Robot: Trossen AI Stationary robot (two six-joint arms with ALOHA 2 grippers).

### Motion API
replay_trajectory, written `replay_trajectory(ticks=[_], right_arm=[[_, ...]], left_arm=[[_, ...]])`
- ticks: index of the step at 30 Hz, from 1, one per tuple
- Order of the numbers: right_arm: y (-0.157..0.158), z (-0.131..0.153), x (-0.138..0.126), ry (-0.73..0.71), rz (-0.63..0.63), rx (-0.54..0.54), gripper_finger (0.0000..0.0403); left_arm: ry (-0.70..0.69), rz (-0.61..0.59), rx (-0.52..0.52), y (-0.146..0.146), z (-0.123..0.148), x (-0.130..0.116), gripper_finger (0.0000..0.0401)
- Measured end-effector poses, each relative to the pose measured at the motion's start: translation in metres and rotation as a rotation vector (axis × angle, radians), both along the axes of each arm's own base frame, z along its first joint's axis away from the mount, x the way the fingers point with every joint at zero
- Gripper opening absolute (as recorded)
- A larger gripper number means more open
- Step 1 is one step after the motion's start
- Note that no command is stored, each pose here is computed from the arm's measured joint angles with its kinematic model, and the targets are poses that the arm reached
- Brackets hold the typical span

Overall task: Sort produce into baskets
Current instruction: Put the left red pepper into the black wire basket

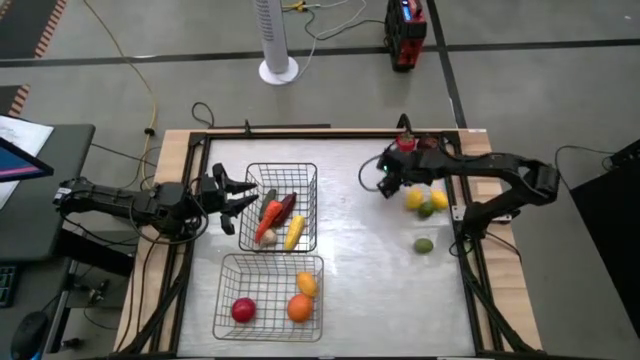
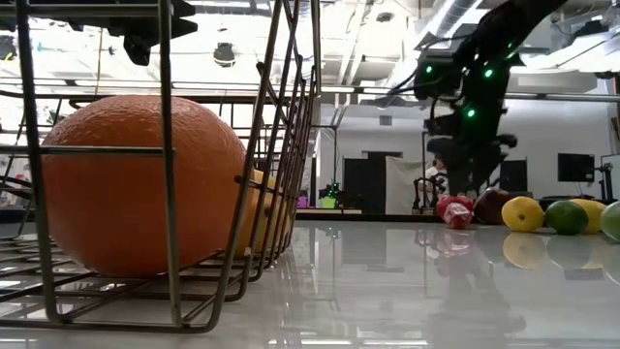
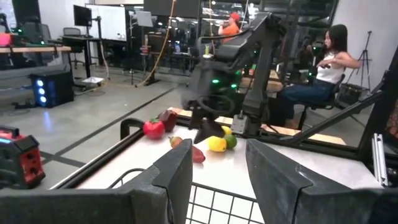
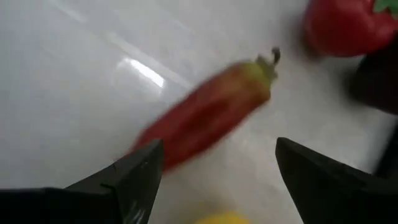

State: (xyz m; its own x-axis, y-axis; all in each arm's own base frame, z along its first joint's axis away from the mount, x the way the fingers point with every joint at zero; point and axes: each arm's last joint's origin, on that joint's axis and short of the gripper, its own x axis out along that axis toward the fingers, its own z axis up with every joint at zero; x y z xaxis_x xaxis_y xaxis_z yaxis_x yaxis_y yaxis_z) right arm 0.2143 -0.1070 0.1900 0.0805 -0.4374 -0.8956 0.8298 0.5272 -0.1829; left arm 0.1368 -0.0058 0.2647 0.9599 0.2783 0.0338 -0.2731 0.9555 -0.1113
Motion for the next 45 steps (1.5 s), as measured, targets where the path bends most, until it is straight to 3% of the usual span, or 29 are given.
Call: replay_trajectory(ticks=[9,16,25,32,39,45], right_arm=[[-0.035,-0.018,0.002,-0.059,-0.052,0.064,0.0334],[-0.038,-0.023,0.0,-0.011,-0.079,0.048,0.0334],[-0.033,-0.025,-0.004,0.013,-0.119,0.106,0.0334],[-0.039,-0.024,0.002,-0.1,-0.056,0.163,0.0331],[-0.041,-0.026,0.003,-0.087,-0.018,0.157,0.0304],[-0.046,-0.049,0.008,-0.001,0.017,0.201,0.0268]], left_arm=[[0.004,0.0,0.003,0.0,0.0,0.0,0.0137],[0.014,-0.02,-0.003,-0.001,-0.001,0.0,0.0137],[0.02,-0.025,-0.024,-0.001,-0.003,0.0,0.0137],[0.019,-0.03,-0.026,-0.001,-0.003,0.0,0.0137],[0.019,-0.03,-0.026,-0.001,-0.003,0.0,0.0137],[0.019,-0.03,-0.024,-0.001,-0.003,0.0,0.0137]])
